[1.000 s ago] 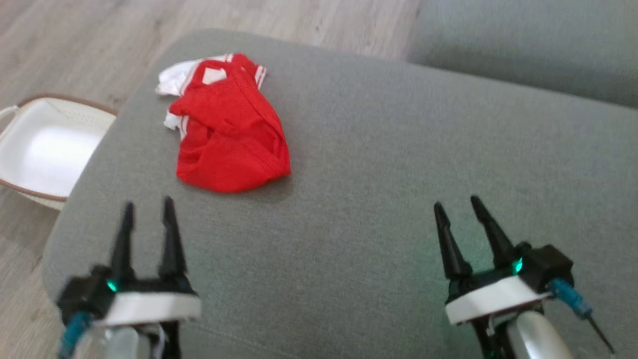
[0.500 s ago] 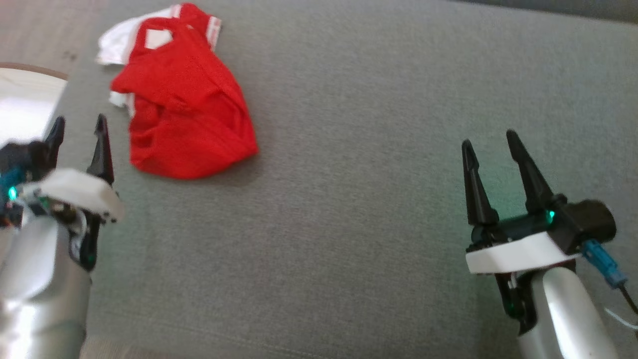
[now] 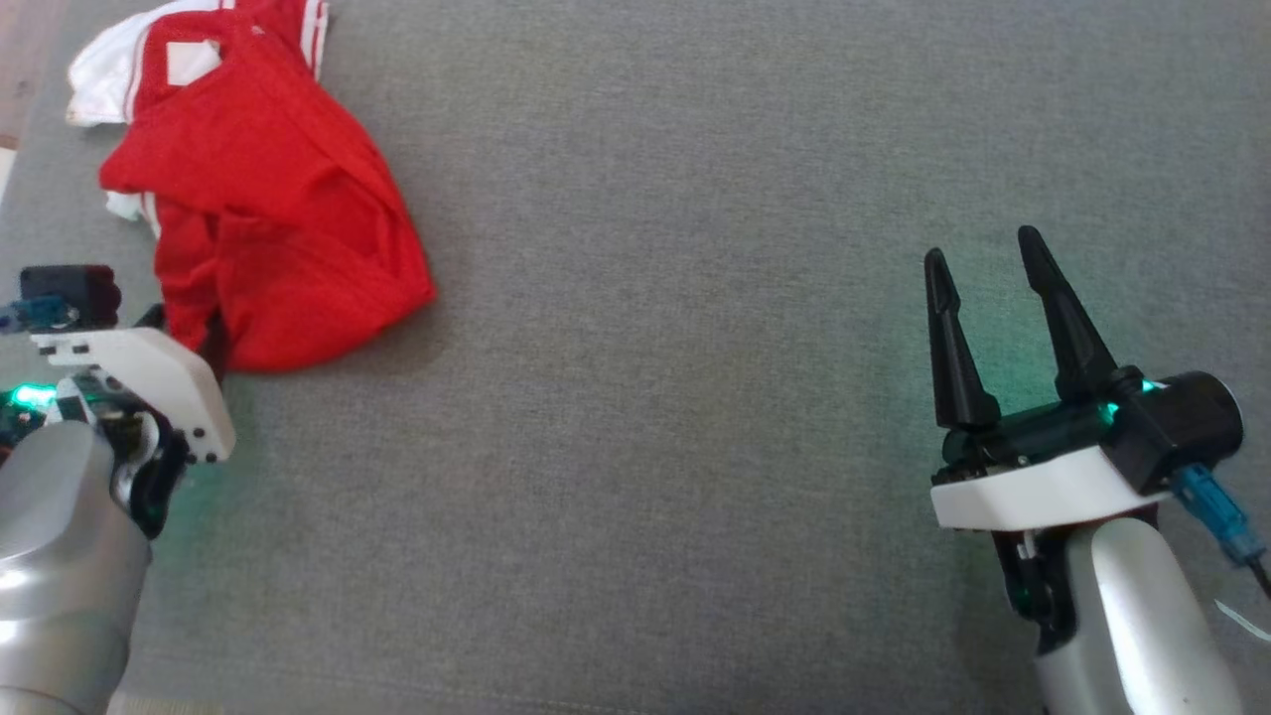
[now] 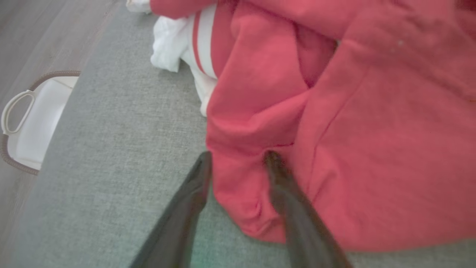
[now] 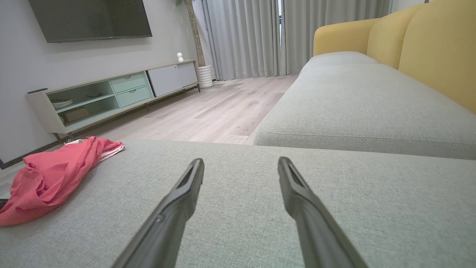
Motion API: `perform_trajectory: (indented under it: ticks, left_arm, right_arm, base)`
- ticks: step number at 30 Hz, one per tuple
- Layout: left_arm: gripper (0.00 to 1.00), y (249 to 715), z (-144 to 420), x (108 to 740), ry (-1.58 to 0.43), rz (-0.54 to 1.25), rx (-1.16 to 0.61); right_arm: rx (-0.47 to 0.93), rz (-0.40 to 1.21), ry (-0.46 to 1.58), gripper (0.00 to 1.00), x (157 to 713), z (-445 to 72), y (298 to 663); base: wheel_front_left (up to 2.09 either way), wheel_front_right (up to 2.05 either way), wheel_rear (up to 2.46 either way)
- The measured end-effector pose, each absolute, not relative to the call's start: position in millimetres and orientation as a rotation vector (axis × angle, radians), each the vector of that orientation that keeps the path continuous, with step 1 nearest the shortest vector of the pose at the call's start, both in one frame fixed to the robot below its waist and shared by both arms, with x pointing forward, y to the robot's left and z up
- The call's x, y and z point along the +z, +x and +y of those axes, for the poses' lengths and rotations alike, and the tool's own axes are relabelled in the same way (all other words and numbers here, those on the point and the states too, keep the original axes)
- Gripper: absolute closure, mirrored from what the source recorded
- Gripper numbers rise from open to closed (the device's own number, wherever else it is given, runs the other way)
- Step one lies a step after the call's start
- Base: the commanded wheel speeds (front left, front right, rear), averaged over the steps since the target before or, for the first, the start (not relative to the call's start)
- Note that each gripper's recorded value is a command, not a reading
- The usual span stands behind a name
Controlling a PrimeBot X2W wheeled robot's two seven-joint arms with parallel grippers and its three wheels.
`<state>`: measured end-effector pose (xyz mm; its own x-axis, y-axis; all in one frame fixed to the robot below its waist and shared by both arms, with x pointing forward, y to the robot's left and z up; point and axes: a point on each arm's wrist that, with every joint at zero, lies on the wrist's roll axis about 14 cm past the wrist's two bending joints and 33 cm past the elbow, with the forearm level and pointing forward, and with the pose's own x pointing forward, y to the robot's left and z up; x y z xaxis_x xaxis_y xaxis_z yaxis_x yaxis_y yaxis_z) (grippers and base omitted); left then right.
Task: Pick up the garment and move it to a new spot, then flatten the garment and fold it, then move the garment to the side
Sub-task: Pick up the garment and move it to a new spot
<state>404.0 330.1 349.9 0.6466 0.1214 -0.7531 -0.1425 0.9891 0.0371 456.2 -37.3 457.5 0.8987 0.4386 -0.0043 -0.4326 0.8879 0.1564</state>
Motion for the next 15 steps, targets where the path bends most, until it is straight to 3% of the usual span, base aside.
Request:
perform_trajectory:
  ticks: [8,15]
  left_arm:
    - [1.0,443.3,307.2,388.6,-0.088,0.571,0.085]
    - [1.0,479.0,250.9,445.1,-0.13,0.344,-0.084]
  right_arm:
    - [0.43,0.006,0.161,0.0,469.5,-45.5,457.0]
    - [0.39,-0.029,0.183,0.0,483.5,-59.7,449.4]
  base:
    - [0.0,0.0,0.0]
    - [0.0,0.0,0.0]
